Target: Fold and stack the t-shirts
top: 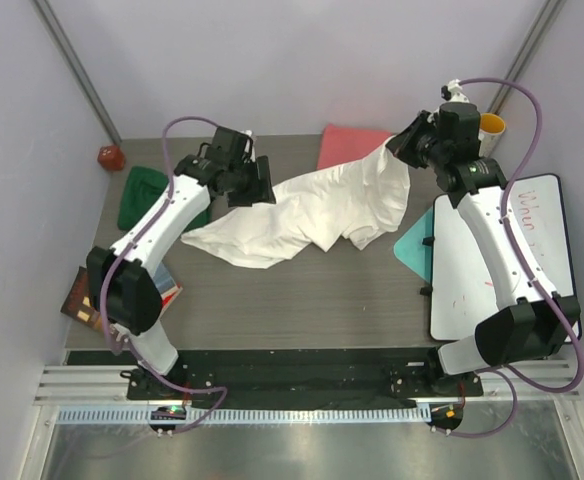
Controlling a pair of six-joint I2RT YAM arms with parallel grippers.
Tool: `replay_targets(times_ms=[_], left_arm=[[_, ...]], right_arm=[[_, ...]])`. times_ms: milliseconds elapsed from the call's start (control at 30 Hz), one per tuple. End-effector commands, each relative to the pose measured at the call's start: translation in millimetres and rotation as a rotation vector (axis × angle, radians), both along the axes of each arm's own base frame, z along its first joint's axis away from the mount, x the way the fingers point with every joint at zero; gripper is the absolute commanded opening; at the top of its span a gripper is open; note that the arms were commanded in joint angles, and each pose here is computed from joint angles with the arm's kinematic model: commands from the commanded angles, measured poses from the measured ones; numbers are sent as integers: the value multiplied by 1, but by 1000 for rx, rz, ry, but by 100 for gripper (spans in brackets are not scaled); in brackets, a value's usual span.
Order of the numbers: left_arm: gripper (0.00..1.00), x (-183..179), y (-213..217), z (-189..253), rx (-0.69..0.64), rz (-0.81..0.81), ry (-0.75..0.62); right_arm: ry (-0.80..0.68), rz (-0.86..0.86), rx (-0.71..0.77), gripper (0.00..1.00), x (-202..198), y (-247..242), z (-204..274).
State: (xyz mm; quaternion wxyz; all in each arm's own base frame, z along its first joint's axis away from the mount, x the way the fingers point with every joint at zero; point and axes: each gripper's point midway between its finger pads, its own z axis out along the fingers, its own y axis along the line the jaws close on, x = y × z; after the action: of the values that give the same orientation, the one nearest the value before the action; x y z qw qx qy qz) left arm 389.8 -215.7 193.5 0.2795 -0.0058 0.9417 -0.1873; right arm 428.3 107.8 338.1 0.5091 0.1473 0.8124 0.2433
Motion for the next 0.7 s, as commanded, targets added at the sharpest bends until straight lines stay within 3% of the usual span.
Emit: replay_targets(times_ms=[0,233,667], left_arm=[[63,-41,-21,-34,30,-164,99],[62,-59,-39,-102,11,-178,256],[61,-54,-45,-132,63,-222,296]], right_arm=[[-59,-8,26,1,7,0,13],[-51,8,42,1,10,5,9],[-37,-2,19,1,-1,0,8]])
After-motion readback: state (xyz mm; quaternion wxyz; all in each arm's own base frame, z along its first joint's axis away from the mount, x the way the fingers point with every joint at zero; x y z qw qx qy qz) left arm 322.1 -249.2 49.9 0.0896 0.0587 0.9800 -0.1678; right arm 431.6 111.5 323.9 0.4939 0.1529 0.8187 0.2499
